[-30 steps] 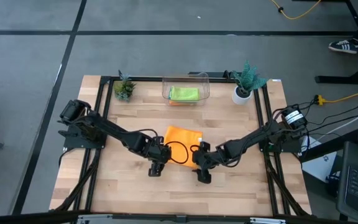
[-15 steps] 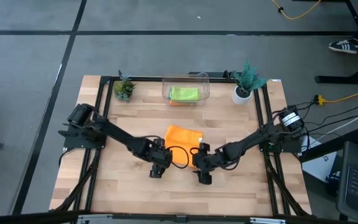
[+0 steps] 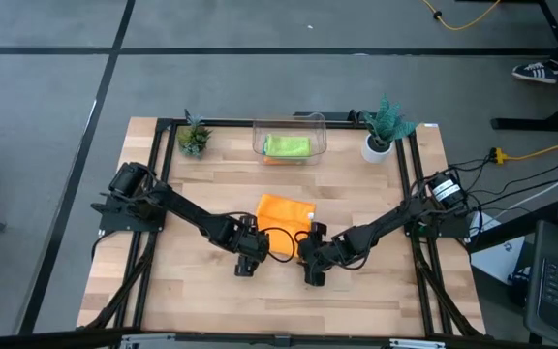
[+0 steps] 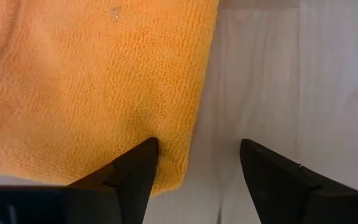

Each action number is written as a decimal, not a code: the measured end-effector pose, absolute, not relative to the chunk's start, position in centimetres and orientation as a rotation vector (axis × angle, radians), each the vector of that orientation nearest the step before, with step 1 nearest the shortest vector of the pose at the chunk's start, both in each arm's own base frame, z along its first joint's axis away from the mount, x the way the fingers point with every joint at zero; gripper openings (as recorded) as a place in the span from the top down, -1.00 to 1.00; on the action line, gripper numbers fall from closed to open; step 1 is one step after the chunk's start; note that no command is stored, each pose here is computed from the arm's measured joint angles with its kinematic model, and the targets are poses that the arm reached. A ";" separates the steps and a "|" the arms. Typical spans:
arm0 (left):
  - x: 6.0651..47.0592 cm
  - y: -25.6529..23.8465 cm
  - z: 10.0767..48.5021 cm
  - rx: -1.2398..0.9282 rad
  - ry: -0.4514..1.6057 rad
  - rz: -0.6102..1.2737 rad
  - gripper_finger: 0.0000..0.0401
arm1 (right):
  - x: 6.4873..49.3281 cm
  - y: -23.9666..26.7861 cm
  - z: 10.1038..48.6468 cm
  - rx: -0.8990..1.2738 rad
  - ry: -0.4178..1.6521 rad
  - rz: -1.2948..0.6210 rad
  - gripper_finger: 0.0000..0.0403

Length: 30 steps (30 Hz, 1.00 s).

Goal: Fold microfiber towels
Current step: Fold the orange towel

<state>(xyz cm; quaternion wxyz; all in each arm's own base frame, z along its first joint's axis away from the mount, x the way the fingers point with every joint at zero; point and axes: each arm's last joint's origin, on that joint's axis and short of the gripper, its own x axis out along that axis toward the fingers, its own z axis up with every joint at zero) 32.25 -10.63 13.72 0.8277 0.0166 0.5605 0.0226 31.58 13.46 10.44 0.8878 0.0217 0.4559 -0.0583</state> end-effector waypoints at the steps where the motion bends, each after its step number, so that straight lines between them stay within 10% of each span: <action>1: 32.2 -10.6 13.7 0.038 1.190 0.051 -0.12 | 31.6 13.4 10.4 0.044 0.949 -0.122 -0.35; 30: 32.2 -9.6 13.0 0.029 1.222 0.148 -0.20 | 31.4 13.8 10.2 0.067 0.953 -0.123 -0.19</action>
